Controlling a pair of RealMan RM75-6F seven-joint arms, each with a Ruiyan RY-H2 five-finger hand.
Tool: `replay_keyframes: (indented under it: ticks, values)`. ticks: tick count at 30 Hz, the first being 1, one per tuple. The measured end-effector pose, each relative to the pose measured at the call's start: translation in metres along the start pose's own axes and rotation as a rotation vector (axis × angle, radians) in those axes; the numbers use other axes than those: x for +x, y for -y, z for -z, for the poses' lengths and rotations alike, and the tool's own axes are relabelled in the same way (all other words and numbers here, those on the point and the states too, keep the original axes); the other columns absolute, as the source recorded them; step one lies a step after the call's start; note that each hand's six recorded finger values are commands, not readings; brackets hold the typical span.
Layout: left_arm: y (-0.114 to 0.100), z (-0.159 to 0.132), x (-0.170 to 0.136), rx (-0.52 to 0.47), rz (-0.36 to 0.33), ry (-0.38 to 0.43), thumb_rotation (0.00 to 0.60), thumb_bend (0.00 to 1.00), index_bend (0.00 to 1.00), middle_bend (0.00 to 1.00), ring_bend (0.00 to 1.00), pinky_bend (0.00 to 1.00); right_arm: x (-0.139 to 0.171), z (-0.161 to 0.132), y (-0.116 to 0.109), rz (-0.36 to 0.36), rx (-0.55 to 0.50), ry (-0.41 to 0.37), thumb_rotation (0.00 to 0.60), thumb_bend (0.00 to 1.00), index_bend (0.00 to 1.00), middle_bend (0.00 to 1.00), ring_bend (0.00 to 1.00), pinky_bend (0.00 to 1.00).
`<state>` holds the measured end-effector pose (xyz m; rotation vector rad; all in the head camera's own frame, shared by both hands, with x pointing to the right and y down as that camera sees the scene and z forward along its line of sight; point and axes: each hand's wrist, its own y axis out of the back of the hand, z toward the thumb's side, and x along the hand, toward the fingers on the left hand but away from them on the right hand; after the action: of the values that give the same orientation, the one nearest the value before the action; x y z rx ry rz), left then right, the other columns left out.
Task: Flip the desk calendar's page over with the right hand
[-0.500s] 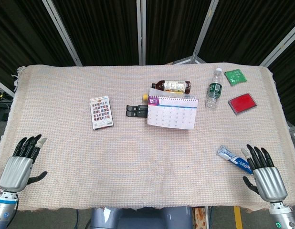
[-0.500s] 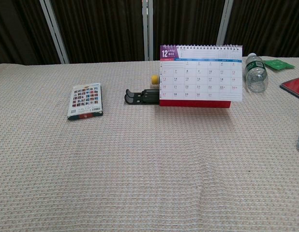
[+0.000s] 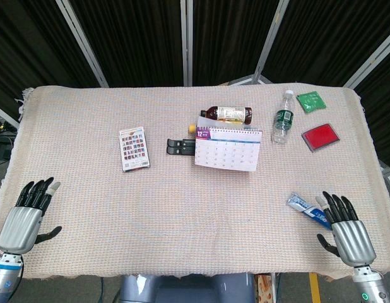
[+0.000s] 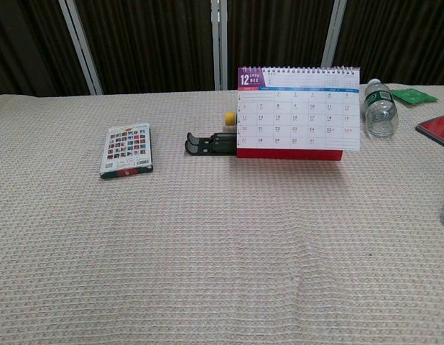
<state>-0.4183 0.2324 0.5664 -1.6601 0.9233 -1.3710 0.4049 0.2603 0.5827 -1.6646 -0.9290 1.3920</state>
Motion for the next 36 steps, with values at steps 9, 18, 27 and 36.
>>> replay_keyframes:
  ticks: [9,18,27,36]
  values:
    - [-0.001,0.0,0.0,-0.011,-0.005,0.007,0.6,0.12,0.0,0.0,0.0,0.0,-0.044,-0.039,0.01,-0.148,-0.334,0.047,0.6,0.33,0.0,0.69,0.66,0.57]
    - [-0.006,-0.003,-0.002,-0.024,-0.018,0.028,0.6,0.12,0.0,0.0,0.0,0.0,-0.094,-0.068,0.031,-0.404,-0.807,0.193,0.6,0.37,0.0,0.7,0.67,0.58]
    - [-0.007,-0.003,-0.003,-0.028,-0.017,0.037,0.6,0.12,0.0,0.0,0.0,0.0,-0.145,-0.069,0.037,-0.466,-0.941,0.27,0.6,0.37,0.0,0.7,0.67,0.58]
    - [-0.009,-0.001,-0.002,-0.035,-0.025,0.035,0.6,0.12,0.0,0.0,0.0,0.0,-0.17,-0.065,0.045,-0.454,-0.957,0.318,0.6,0.37,0.0,0.7,0.67,0.58]
